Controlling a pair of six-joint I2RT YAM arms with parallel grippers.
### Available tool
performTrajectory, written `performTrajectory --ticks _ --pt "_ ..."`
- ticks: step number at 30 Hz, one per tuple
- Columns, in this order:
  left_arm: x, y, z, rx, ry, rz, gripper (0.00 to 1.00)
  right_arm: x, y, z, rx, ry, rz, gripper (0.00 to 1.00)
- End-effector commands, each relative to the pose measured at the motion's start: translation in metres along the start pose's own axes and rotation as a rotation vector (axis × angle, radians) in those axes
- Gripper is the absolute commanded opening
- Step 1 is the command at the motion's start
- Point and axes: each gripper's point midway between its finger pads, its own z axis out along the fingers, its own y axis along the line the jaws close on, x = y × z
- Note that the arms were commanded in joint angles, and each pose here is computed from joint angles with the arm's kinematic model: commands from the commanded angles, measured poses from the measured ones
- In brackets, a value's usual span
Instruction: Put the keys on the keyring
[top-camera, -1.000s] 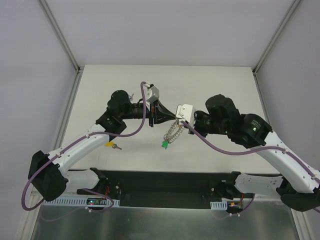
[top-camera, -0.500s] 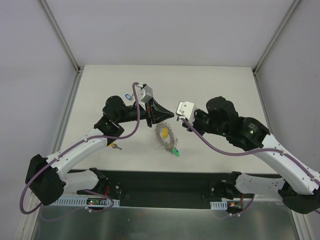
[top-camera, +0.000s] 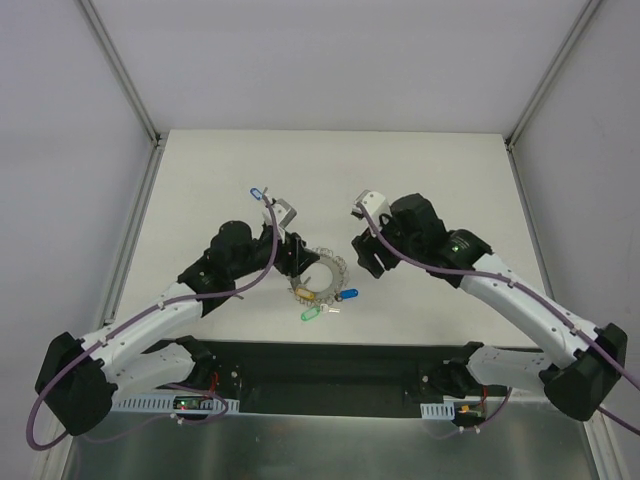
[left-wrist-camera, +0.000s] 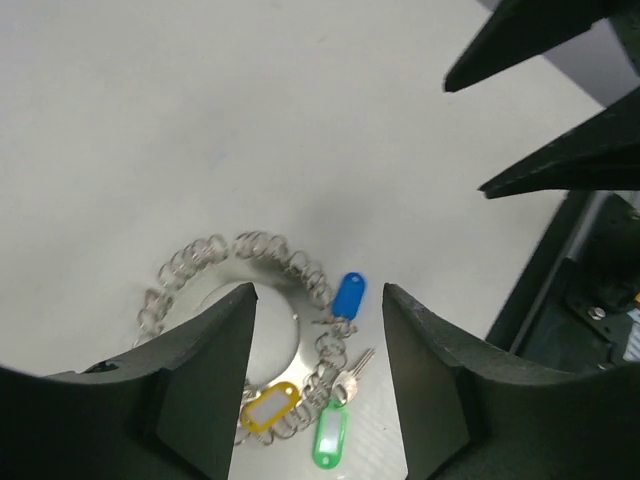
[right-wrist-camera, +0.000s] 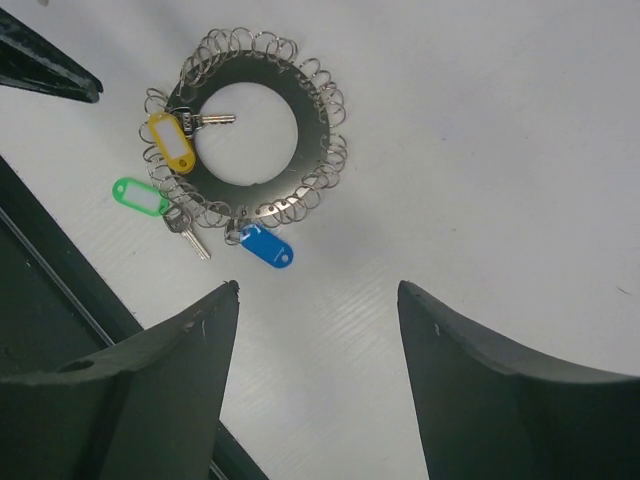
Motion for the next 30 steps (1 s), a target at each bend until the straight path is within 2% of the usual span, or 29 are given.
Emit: performTrajectory --ticks 1,5,7,11,17,22,30 --pt "0.023 0.051 -0.032 -0.338 0.001 -0.095 0.54 -0.007 0.018 0.027 -0.095 0.02 0.051 0.68" --pt "0.05 0.078 -0.06 -0.501 -0.002 -0.21 0.55 0.001 0.036 0.06 -0.146 0.085 -0.029 0.68" --pt "0.066 0.081 -0.069 -0.527 0.009 -0.278 0.55 0.005 0.048 0.078 -0.166 0.118 -0.053 0.67" --pt "0.105 0.081 -0.077 -0.55 0.062 -0.376 0.54 -0.003 0.063 0.105 -0.186 0.097 -0.079 0.67" --pt "0.14 0.092 -0.098 -0.661 -0.006 -0.525 0.55 -0.007 0.098 0.143 -0.223 0.116 -0.162 0.66" --pt "0.153 0.096 -0.115 -0.712 -0.043 -0.552 0.56 -0.002 0.127 0.168 -0.243 0.147 -0.215 0.64" --pt "0.152 0.092 -0.118 -0.685 -0.056 -0.518 0.57 0.012 0.124 0.192 -0.188 0.2 -0.241 0.56"
